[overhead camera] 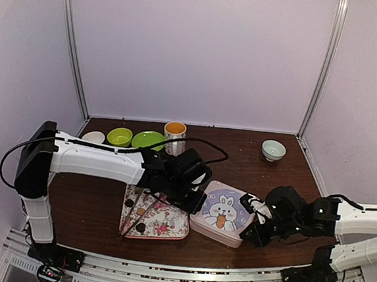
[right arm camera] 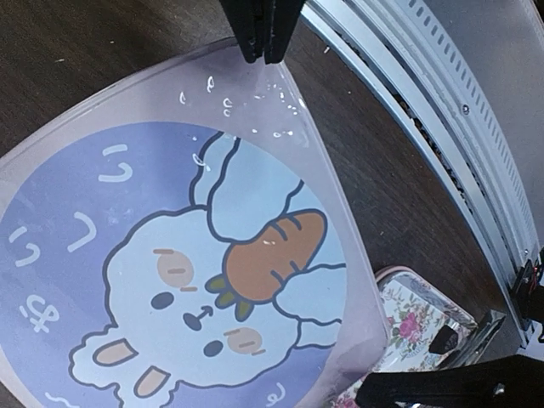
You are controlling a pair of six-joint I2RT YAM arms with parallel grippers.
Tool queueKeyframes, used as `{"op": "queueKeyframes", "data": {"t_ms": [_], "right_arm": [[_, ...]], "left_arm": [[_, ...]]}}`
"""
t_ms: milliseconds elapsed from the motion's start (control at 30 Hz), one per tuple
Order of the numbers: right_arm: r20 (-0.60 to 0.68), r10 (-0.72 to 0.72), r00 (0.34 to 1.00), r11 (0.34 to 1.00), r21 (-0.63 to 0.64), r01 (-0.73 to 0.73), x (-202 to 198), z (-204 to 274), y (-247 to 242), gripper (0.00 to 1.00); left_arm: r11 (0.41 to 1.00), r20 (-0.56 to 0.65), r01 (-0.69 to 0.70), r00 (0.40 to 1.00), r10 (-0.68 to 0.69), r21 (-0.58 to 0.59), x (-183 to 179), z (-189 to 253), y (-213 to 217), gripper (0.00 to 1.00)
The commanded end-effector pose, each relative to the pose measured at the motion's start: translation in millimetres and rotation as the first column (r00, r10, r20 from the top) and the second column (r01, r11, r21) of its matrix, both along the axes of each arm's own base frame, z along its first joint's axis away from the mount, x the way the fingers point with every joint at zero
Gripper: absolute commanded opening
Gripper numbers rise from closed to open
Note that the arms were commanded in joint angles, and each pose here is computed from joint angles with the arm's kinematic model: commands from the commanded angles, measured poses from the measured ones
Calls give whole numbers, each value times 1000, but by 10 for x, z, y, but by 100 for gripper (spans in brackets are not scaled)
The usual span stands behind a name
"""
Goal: Pack the chocolate
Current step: Press the box lid onto the packing box.
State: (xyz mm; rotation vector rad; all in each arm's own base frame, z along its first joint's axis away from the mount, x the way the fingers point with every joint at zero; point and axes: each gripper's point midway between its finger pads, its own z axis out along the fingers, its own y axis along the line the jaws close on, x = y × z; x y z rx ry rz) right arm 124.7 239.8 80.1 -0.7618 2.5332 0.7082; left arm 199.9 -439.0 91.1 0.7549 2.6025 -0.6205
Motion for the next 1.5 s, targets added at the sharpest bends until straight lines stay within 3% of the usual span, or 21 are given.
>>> {"op": "queueKeyframes", "data": {"t_ms": [0,233,433,667,800,900,1167,1300,1467], "right_arm": [[77,-18,997,997,80,12,68,430,49,0],[38,0,999,996,94,-4,-5,252,76,0],[-25,-32,999,999,-15,31,-48,-162,-62,0],[35,-54,998,998,34,53,29,34,-60,0],[142,-123,982,992,29,120,249,254,-131,0],[222,-201,954,980,41,197,537,418,-220,0],[258,-336,906,942,87,324,1170,722,-441,0],[253,-369,894,929,62,366,1348,586,-543,0],[190,-393,900,915,-14,402,1464,150,-628,0]], "left_arm": [[994,80,-5,997,13,-108,379,450,-140,0],[974,177,44,984,-4,-222,791,684,-378,0],[963,182,68,983,-20,-263,1003,572,-537,0],[957,216,75,976,-13,-280,1172,304,-635,0],[968,155,45,988,-7,-248,1186,-147,-630,0],[971,141,33,990,1,-238,1194,-247,-630,0],[975,236,40,972,14,-220,1314,245,-597,0],[975,246,46,969,9,-218,1339,232,-619,0],[985,165,5,986,24,-175,1327,-226,-598,0]]}}
